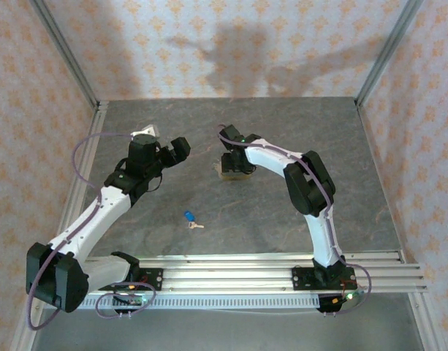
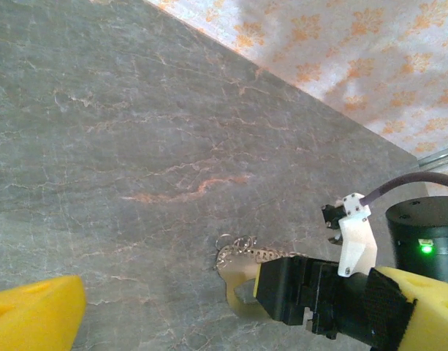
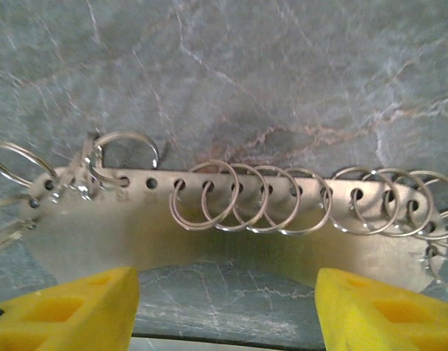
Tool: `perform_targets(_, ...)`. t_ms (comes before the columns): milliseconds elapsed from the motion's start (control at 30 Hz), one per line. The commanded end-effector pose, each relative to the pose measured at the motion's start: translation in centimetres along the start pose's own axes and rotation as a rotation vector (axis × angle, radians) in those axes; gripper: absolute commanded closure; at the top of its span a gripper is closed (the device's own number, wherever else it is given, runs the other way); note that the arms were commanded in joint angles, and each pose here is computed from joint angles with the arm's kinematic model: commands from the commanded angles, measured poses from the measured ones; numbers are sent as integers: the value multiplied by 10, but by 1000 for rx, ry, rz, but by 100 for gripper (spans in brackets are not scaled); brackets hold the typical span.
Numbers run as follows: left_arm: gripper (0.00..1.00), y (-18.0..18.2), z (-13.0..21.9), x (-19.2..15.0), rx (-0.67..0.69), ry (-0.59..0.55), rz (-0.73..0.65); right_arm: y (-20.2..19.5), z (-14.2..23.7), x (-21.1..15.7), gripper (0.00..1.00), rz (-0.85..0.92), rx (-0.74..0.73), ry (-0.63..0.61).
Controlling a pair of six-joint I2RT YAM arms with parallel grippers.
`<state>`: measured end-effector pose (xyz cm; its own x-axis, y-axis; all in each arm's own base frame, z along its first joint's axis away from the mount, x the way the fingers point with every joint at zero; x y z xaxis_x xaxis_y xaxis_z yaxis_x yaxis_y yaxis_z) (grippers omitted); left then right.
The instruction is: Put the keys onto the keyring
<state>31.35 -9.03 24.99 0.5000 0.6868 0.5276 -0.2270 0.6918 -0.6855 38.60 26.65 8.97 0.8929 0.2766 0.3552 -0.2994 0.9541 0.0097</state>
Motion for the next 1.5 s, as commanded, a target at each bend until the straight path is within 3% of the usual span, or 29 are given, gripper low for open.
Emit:
perform_targets(0,1,0,-5,-7,0,34,14,2,-10,-8,35,-16,10,16)
perform_targets(467,1,-5,-11,-10,-8,51,21,31,-10,-38,36,-30,87,38)
perform_targets(767,1,-6,-17,-14,2,74,7,63,29,-36,36,-46,184,-41)
perform_targets(933,1,-5,-21,-21,-5,93,9,45,77,-15,34,-45,164,-158)
perform_targets(1067,1,-4,-28,-33,-13,125,31,8,90,-16,33,-72,105,-180)
perform_targets(1267,1,-11,-37,-59,-6,178,21,-45,74,-40,33,-180,94,-155)
perform_targets(1467,1,-26,-42,-77,-2,199,-24,-47,41,-66,33,-227,161,-105)
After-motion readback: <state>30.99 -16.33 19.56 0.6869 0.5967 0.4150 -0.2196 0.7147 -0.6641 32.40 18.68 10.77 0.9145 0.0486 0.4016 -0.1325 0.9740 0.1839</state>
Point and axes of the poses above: each hand's point on the last joint's axis, 136 mm out from that joint toward the fingers, its own z axis back along the fingers, its own y axis along the line the jaws close on, x = y × z, the point moved 6 cm from there along z, back along the fingers, and after that the axes turned 13 degrees about z, right-handed, at the moved point
